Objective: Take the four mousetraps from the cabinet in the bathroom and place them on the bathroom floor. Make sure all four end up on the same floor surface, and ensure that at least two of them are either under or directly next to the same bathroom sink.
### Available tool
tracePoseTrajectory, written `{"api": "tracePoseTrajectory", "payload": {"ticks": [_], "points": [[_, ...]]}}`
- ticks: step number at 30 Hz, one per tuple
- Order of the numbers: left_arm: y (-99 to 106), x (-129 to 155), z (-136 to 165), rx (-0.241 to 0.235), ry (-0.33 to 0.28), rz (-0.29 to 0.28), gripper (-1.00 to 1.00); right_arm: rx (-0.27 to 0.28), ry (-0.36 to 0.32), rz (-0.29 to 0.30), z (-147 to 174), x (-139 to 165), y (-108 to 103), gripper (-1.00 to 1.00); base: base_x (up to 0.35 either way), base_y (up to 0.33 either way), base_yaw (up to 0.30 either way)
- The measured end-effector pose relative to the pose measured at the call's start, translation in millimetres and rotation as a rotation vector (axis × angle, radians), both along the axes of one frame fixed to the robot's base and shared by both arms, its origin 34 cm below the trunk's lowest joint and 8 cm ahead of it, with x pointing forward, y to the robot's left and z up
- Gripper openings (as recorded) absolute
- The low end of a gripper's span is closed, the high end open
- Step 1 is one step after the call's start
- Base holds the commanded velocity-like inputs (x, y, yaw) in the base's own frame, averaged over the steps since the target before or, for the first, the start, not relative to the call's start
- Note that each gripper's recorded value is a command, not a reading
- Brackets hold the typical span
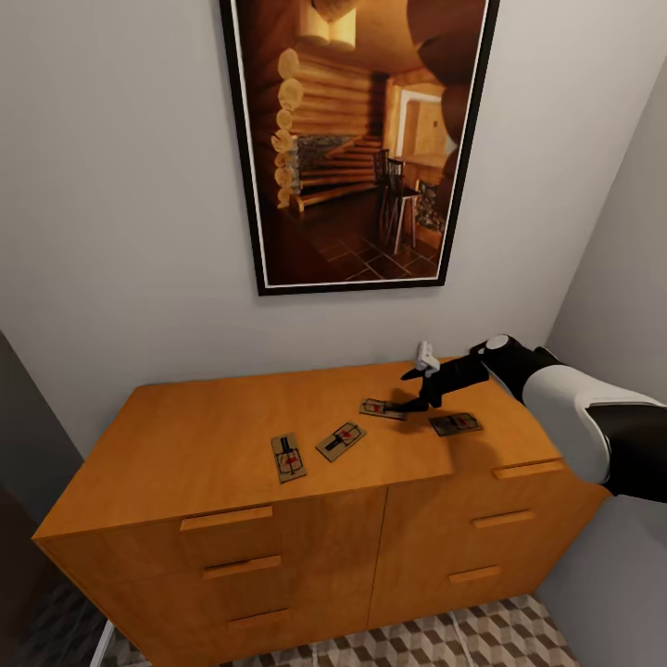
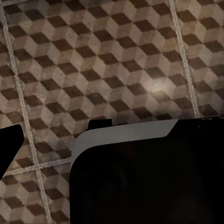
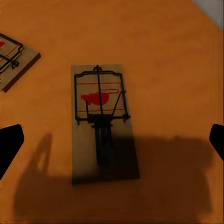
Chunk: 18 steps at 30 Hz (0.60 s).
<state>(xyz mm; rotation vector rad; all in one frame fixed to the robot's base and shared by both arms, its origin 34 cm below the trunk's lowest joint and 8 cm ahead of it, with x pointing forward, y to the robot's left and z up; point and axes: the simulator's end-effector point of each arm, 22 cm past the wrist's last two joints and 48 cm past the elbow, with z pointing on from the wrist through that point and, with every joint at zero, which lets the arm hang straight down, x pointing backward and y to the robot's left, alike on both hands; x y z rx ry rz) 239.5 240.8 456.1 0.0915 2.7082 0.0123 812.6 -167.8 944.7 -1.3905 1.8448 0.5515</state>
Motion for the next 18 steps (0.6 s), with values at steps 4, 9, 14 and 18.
{"api": "tracePoseTrajectory", "payload": {"ticks": [4,9,14,18], "points": [[0.0,-0.3,-0.1,0.0,0.001,0.0,1.0,0.004,0.006,0.003,0.5,-2.2,-5.9,1.0,0.0,0.0,0.0],[0.0,-0.4,-0.1,0.0,0.001,0.0,1.0,0.006,0.01,0.004,0.7,-3.5,-9.6,1.0,0.0,0.0,0.0],[0.0,-0.4,-0.1,0.0,0.001,0.0,1.0,0.007,0.01,0.006,0.9,-4.0,-10.1,1.0,0.0,0.0,0.0],[0.0,-0.5,-0.1,0.0,0.001,0.0,1.0,0.008,0.011,0.007,0.9,-4.2,-9.9,1.0,0.0,0.0,0.0]]}}
